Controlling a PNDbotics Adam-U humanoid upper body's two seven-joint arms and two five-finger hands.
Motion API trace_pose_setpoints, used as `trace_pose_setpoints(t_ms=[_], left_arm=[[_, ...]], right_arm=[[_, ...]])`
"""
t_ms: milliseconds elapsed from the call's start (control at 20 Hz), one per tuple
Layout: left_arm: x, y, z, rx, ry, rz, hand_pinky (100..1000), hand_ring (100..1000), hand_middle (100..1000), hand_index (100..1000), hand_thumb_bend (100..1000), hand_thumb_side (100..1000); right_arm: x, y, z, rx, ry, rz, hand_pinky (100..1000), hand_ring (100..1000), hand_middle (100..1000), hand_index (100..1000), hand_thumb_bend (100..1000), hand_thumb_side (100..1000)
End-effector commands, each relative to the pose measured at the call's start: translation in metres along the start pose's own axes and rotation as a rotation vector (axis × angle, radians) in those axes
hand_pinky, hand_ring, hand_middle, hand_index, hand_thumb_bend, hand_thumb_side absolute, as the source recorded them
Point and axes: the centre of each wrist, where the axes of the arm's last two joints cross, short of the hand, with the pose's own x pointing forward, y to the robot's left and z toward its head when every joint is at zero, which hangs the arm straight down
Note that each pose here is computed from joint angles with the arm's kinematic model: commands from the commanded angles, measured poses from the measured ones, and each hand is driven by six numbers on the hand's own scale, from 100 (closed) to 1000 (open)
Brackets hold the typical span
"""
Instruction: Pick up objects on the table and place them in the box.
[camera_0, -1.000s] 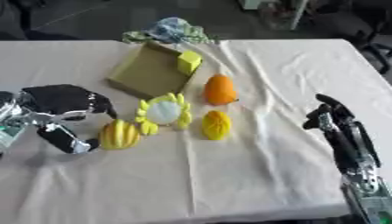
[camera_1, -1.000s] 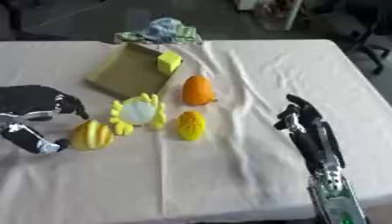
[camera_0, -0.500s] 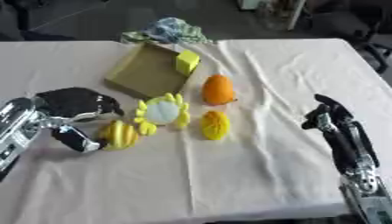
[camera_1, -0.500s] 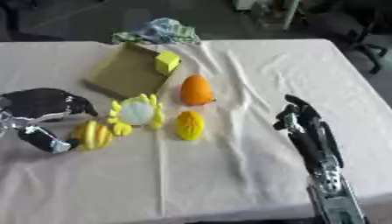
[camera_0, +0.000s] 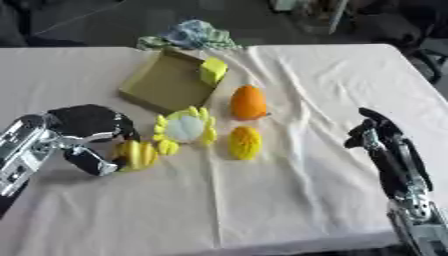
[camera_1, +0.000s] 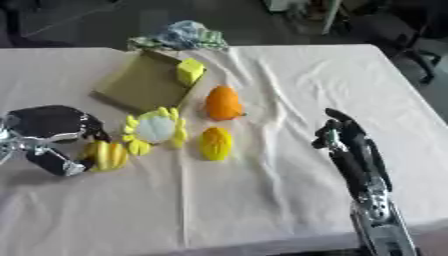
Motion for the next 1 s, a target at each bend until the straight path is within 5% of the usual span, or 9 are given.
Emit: trace_pose_setpoints(t_ms=[50,550,1000], left_arm=[[-0.006,0.018,0.011,0.067,0.015,-0.021,608,480,482,655,105,205],[-0.017,0.070,0.028,0.242,0.079,-0.008,609,461,458,638,100,195],[-0.038,0.060,-0.024,0.281,0.213,0.015,615,472,470,657,100,195]], right_arm=[[0.004,-0.004,-0.003,0.000,-0.017,0.014,554,500,506,850,100,590],[0.003,-0.003,-0.002,0.011,-0.010,0.012,555,500,505,850,100,591],[0.003,0.007,-0.004,0.046,-0.016,-0.020,554,499,505,850,100,596]])
